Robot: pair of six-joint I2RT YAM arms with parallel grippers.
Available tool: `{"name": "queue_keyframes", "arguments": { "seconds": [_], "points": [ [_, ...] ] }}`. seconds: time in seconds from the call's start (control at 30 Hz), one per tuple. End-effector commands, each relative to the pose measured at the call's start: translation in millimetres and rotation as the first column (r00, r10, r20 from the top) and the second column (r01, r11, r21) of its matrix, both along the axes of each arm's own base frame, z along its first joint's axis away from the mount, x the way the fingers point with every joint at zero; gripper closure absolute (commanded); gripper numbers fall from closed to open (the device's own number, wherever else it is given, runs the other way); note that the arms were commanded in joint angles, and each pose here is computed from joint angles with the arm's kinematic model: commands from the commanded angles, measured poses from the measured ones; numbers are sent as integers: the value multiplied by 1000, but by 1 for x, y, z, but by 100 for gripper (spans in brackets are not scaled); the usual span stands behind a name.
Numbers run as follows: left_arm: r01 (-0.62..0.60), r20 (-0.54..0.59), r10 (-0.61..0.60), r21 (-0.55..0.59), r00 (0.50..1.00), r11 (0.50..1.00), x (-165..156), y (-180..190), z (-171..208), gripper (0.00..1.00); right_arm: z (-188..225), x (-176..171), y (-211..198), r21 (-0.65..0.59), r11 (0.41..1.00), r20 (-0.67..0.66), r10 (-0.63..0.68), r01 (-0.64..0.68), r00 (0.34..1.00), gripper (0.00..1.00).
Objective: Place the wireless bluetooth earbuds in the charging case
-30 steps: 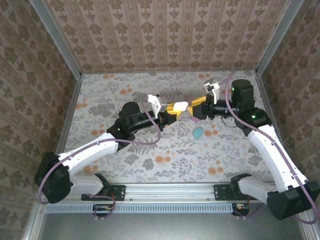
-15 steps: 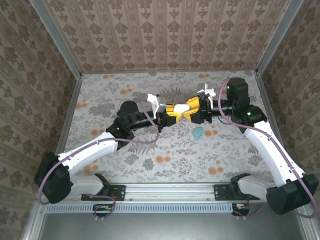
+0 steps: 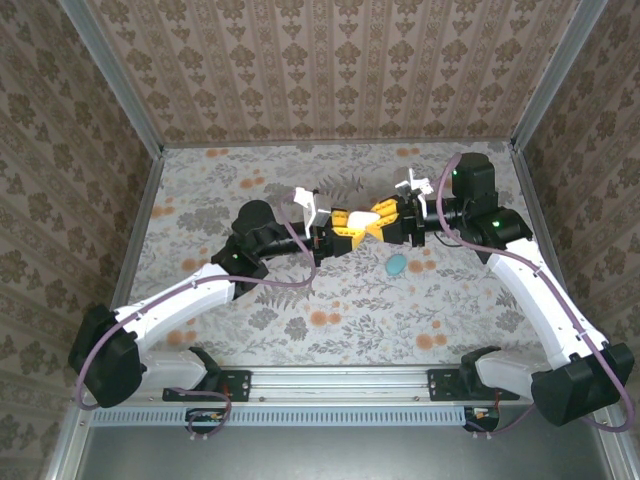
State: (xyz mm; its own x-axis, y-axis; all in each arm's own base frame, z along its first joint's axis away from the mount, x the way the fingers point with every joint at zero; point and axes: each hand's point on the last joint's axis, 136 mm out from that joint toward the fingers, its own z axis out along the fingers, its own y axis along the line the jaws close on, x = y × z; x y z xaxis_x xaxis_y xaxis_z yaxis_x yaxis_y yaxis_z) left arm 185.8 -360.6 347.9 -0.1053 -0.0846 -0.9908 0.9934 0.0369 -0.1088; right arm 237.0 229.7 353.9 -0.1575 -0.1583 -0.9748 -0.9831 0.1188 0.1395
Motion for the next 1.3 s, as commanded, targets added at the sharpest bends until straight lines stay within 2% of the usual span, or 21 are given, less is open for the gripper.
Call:
{"name": "queue_keyframes", "arguments": {
  "seconds": [0.0, 0.13, 0.2, 0.33, 0.47, 0.63, 0.73, 0.8, 1.1, 1.27],
  "points": [
    [-64, 19, 65, -27, 998, 998, 10, 5, 13, 68, 16, -12, 3, 28, 998, 0, 52, -52, 999, 80],
    [-154, 20, 155, -24, 988, 988, 22, 12, 9, 59, 9, -4, 2, 16, 1000, -34, 7, -7, 999, 81],
    [-180, 25, 180, -13, 983, 984, 25, 15, 6, 51, 3, 0, 2, 5, 1000, -66, -22, 23, 998, 81],
    [-274, 55, 274, 5, 960, 962, 33, 29, -1, 43, -16, 21, -3, -44, 987, -168, -159, 154, 973, 80],
    [-410, 88, 408, 2, 909, 912, 44, 52, -5, 37, -58, 46, -14, -145, 941, -355, -338, 306, 872, 80],
    [-536, 126, 533, -12, 837, 844, 54, 79, -4, 36, -123, 65, -21, -258, 882, -571, -468, 393, 675, 76],
    [-542, 152, 534, 11, 832, 840, 54, 81, -5, 36, -174, 71, -27, -367, 838, -642, -542, 402, 543, 77],
    [-531, 156, 522, 20, 838, 847, 52, 80, -6, 36, -203, 72, -27, -418, 828, -677, -558, 373, 481, 77],
    [-522, 151, 513, 18, 845, 853, 51, 79, -6, 35, -277, 94, -13, -493, 834, -767, -551, 247, 327, 77],
    [-529, 150, 520, 21, 841, 849, 50, 81, -6, 35, -300, 106, -11, -540, 815, -763, -580, 211, 285, 76]
  ]
}}
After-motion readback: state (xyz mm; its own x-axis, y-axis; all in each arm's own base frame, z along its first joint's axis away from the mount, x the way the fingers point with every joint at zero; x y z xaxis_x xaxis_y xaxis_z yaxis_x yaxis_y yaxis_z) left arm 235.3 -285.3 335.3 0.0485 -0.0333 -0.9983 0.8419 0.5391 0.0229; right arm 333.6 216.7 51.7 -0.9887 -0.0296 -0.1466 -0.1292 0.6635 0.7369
